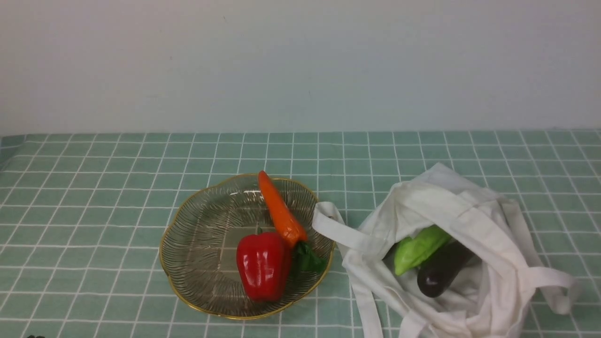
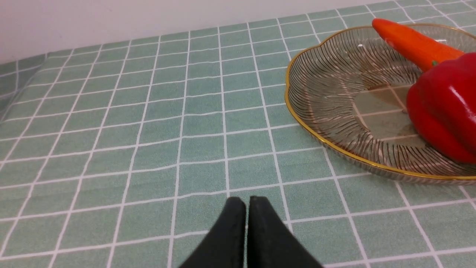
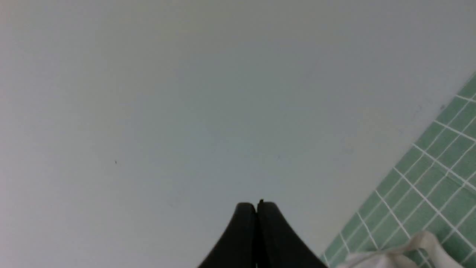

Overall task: Take vegetables from cloth bag on blue coffee tablecloth place on plate.
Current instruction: 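Reach into the white cloth bag and grasp a vegetable inside with the right gripper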

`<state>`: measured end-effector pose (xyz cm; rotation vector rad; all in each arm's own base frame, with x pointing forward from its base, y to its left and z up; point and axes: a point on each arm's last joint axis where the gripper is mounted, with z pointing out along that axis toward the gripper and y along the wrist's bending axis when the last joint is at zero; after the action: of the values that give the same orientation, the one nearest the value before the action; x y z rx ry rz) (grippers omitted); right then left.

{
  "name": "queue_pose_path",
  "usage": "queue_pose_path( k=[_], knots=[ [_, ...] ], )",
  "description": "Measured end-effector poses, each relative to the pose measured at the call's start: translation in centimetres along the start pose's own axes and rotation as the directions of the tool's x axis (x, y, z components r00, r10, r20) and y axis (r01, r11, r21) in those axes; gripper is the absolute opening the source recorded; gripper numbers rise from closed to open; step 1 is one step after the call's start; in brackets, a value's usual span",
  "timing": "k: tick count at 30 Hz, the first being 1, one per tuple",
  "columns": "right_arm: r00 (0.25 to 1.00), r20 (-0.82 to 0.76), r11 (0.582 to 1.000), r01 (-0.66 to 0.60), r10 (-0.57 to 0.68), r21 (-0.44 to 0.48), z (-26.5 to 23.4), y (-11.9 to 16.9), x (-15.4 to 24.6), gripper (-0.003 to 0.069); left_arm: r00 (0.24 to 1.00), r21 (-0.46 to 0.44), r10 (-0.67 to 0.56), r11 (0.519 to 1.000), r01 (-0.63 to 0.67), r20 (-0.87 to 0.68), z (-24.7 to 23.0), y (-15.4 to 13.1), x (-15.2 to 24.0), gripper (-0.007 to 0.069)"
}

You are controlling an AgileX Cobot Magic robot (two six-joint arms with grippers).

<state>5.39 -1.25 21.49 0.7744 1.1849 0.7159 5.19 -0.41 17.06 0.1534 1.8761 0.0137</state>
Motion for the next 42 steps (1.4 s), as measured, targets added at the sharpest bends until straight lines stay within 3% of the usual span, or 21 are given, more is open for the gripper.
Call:
queue_pose_path(
  k=[5, 7, 9, 10, 12, 16, 17, 18, 20, 22, 27, 32, 37, 42],
  knots=[
    [1.000, 0.018, 0.997, -0.009, 0.010, -0.075, 0.0, 2.6, -1.5, -0.0014, 1.000, 0.000, 0.000, 1.000, 0.000, 0.000, 0.0, 0.0, 0.0, -0.0008],
    [0.990, -0.041, 0.980, 0.131, -0.138, -0.148, 0.3, 6.7, -3.1, -0.0014, 1.000, 0.000, 0.000, 1.000, 0.000, 0.000, 0.0, 0.0, 0.0, -0.0008],
    [0.951, -0.164, 0.961, 0.240, -0.261, -0.140, 1.4, 8.9, -3.4, -0.0014, 1.000, 0.000, 0.000, 1.000, 0.000, 0.000, 0.0, 0.0, 0.0, -0.0008],
    [0.889, -0.292, 0.936, 0.329, -0.352, -0.127, 2.8, 10.0, -3.2, -0.0014, 1.000, 0.000, 0.000, 1.000, 0.000, 0.000, 0.0, 0.0, 0.0, -0.0008],
    [0.798, -0.436, 0.905, 0.410, -0.417, -0.115, 4.3, 10.5, -2.7, -0.0014, 1.000, 0.000, 0.000, 1.000, 0.000, 0.000, 0.0, 0.0, 0.0, -0.0008],
    [0.479, -0.780, 0.844, 0.525, -0.402, -0.113, 8.6, 9.9, -0.3, -0.0014, 1.000, 0.000, 0.000, 1.000, 0.000, 0.000, 0.0, 0.0, 0.0, -0.0008],
    [0.472, -0.782, 0.842, 0.526, -0.406, -0.119, 8.6, 10.0, -0.3, -0.0014, 1.000, 0.000, 0.000, 1.000, 0.000, 0.000, 0.0, 0.0, 0.0, -0.0008],
    [0.360, -0.863, 0.844, 0.520, -0.354, -0.129, 10.4, 9.3, 1.1, -0.0014, 1.000, 0.000, 0.000, 1.000, 0.000, 0.000, 0.0, 0.0, 0.0, -0.0008],
    [0.310, -0.889, 0.850, 0.506, -0.338, -0.147, 11.2, 9.0, 1.9, -0.0014, 1.000, 0.000, 0.000, 1.000, 0.000, 0.000, 0.0, 0.0, 0.0, -0.0008],
    [0.196, -0.925, 0.871, 0.443, -0.326, -0.213, 12.7, 8.5, 4.5, -0.0014, 1.000, 0.000, 0.000, 1.000, 0.000, 0.000, 0.0, 0.0, 0.0, -0.0008],
    [0.045, -0.945, 0.868, 0.410, -0.325, -0.279, 14.1, 7.4, 9.8, -0.0010, 1.000, 0.000, 0.000, 1.000, 0.000, 0.000, 0.0, 0.0, 0.0, -0.0008],
    [0.037, -0.965, 0.862, 0.459, -0.259, -0.214, 15.1, 5.9, 12.4, 0.0013, 1.000, 0.000, 0.000, 1.000, 0.000, 0.000, 0.0, 0.0, 0.0, -0.0008],
    [0.030, -0.974, 0.836, 0.520, -0.224, -0.176, 16.7, 4.5, 13.7, 0.0118, 1.000, 0.000, 0.000, 1.000, 0.000, 0.000, 0.0, 0.0, 0.0, -0.0008],
    [0.042, -0.993, 0.820, 0.568, -0.114, -0.071, 18.0, 2.5, 15.5, 0.0375, 1.000, 0.000, 0.000, 1.000, 0.000, 0.000, 0.0, 0.0, 0.0, -0.0008]
  ],
)
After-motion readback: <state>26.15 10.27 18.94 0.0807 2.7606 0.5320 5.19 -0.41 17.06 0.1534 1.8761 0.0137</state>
